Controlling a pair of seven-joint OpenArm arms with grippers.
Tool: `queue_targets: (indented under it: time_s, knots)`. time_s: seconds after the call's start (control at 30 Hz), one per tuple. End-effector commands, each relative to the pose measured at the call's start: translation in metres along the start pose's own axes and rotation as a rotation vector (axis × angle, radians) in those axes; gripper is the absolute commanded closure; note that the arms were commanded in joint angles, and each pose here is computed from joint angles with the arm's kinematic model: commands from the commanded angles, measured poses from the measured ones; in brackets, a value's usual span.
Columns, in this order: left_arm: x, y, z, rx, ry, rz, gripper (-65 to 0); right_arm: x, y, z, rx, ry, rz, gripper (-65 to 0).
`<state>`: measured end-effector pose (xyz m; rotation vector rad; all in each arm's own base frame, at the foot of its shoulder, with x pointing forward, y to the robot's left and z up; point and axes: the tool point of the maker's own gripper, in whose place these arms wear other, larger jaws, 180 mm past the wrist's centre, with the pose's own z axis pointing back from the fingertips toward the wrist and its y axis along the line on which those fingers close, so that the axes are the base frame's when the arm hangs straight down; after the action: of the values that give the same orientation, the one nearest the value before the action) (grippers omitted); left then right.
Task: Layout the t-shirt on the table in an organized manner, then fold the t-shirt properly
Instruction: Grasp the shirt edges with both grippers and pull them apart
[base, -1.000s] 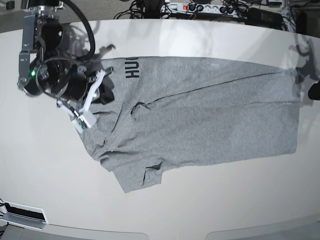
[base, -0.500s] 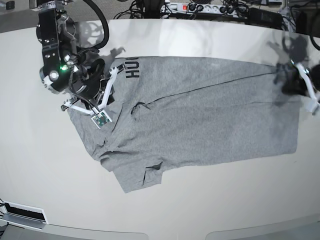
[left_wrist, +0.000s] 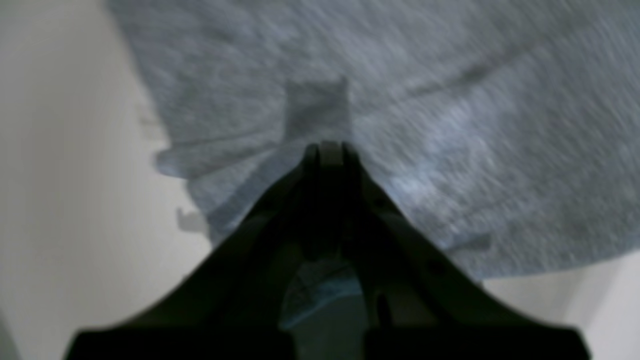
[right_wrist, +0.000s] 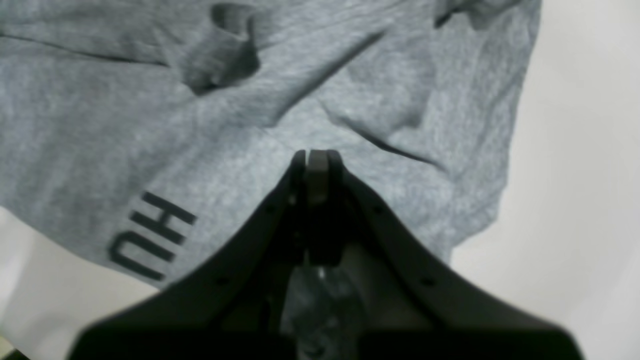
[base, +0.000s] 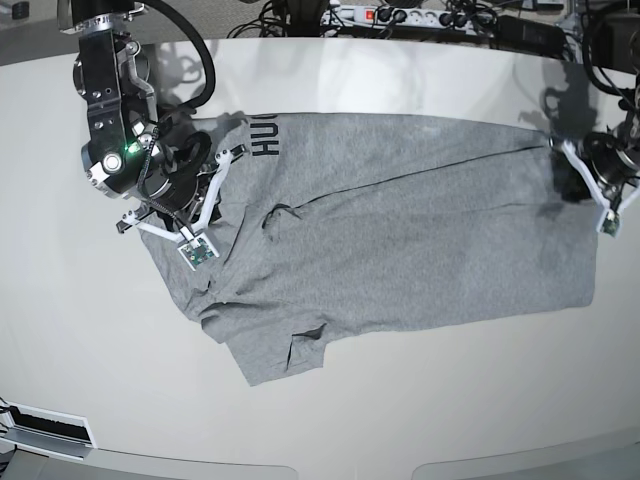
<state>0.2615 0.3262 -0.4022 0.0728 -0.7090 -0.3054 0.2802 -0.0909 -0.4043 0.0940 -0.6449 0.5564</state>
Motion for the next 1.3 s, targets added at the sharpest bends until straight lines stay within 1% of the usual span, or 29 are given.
queue_targets:
  time_s: [0.0,0.1,0.17,0.3,0.43,0.53,0.63,0.8,0.87,0.97,1.13,1.27]
  knots:
    - [0.008,0.012,0.002,0.029,-0.025,0.006,0.0,0.011,-0.005,0.003,-0.010,-0.035,0.006,0.0]
    - [0.001,0.026,-0.005,0.045,-0.006,0.078,0.0,0.010,-0.005,0.003,-0.010,-0.034,0.007,0.0]
    - [-0.014,0.036,-0.012,0.052,0.027,0.136,0.0,0.010,-0.005,0.003,-0.010,-0.031,0.007,0.0]
    - [-0.042,0.035,-0.026,-0.023,0.089,0.206,0.0,0.009,-0.006,0.004,-0.012,-0.030,0.009,0.0]
    - [-0.056,0.032,-0.031,-0.038,0.119,0.248,0.0,0.004,-0.005,0.000,-0.005,-0.018,0.001,0.0]
    - [-0.056,0.031,-0.032,-0.040,0.121,0.250,0.0,-0.019,-0.009,-0.011,-0.012,0.050,-0.003,0.0]
    - [-0.057,0.031,-0.032,-0.039,0.124,0.249,0.0,-0.046,-0.026,-0.018,-0.060,0.111,-0.036,0.0]
    - [-0.068,0.031,-0.029,-0.045,0.191,0.246,0.0,-0.080,-0.034,-0.018,-0.069,0.241,-0.040,0.0]
    - [-0.075,0.026,-0.026,-0.066,0.235,0.266,0.0,-0.089,-0.032,-0.016,-0.057,0.291,-0.046,0.0]
    - [-0.088,0.015,-0.019,-0.112,0.278,0.243,0.0,-0.107,-0.026,-0.011,-0.042,0.351,-0.045,0.0]
    - [-0.120,0.018,0.003,-0.120,0.341,0.256,0.0,-0.143,-0.005,-0.004,-0.005,0.419,-0.055,0.0]
    - [-0.133,0.019,0.016,-0.130,0.369,0.277,0.0,-0.154,0.005,0.003,0.007,0.439,-0.059,0.0]
